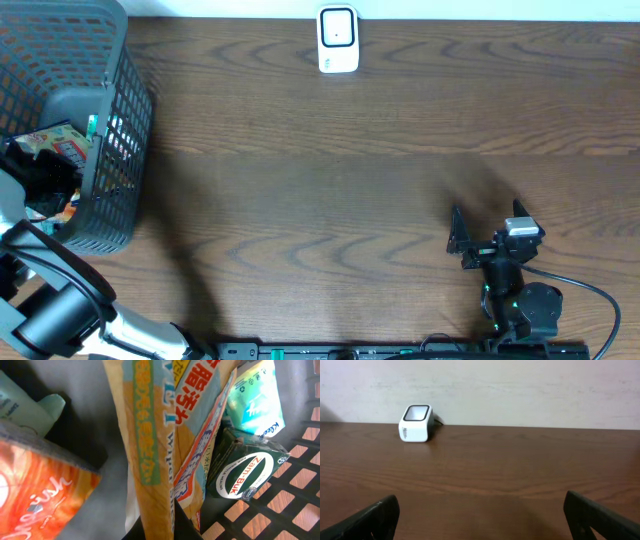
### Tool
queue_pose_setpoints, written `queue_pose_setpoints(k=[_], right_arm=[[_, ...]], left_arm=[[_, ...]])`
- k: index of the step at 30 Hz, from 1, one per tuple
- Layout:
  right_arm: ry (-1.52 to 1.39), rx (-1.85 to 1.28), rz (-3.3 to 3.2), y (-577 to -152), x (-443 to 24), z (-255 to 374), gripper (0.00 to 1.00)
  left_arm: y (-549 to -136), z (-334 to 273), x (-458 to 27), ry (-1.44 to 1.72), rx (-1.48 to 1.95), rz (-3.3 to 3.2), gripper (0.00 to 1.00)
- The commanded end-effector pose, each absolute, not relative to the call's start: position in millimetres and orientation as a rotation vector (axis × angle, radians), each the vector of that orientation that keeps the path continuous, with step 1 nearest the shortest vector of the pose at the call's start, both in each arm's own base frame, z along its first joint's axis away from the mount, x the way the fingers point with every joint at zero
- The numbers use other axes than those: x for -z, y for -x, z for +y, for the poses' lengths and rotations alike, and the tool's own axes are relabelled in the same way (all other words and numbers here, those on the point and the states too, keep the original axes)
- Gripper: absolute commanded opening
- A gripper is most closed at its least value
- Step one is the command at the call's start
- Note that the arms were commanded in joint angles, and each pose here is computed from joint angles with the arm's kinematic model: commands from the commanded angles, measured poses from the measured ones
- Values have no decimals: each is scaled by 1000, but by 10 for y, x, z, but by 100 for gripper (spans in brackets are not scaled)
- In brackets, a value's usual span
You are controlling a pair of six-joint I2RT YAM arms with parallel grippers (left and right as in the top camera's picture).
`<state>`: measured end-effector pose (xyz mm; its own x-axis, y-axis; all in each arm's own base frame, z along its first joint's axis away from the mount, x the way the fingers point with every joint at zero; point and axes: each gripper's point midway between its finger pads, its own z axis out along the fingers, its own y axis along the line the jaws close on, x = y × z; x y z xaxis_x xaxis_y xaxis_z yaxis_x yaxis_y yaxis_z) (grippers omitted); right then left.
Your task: Scan the item barcode
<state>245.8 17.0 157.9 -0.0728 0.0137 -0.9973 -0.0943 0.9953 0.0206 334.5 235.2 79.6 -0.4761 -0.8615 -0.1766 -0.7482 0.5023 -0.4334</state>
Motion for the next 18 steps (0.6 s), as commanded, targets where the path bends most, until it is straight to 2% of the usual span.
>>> queue_pose_setpoints(k=[1,7,12,17,18], right_arm=[[59,-92,1642,-2455,-1576,175,99],[59,-92,1643,-2455,-1575,175,99],[59,-92,1643,-2455,-1575,175,99],[59,-91,1642,-2455,-1576,175,99],[59,-91,1642,-2455,-1576,175,99]], left_arm=[[-3436,2439,-1383,1262,385,2255,7],[-3442,2445,-2250,1111,286,2066,7],[-3370,2373,-2753,1012,230,1966,7],[-3317,2355,-2731,1023,214,1981,7],[-3287,2386,-2655,1055,194,1996,12]])
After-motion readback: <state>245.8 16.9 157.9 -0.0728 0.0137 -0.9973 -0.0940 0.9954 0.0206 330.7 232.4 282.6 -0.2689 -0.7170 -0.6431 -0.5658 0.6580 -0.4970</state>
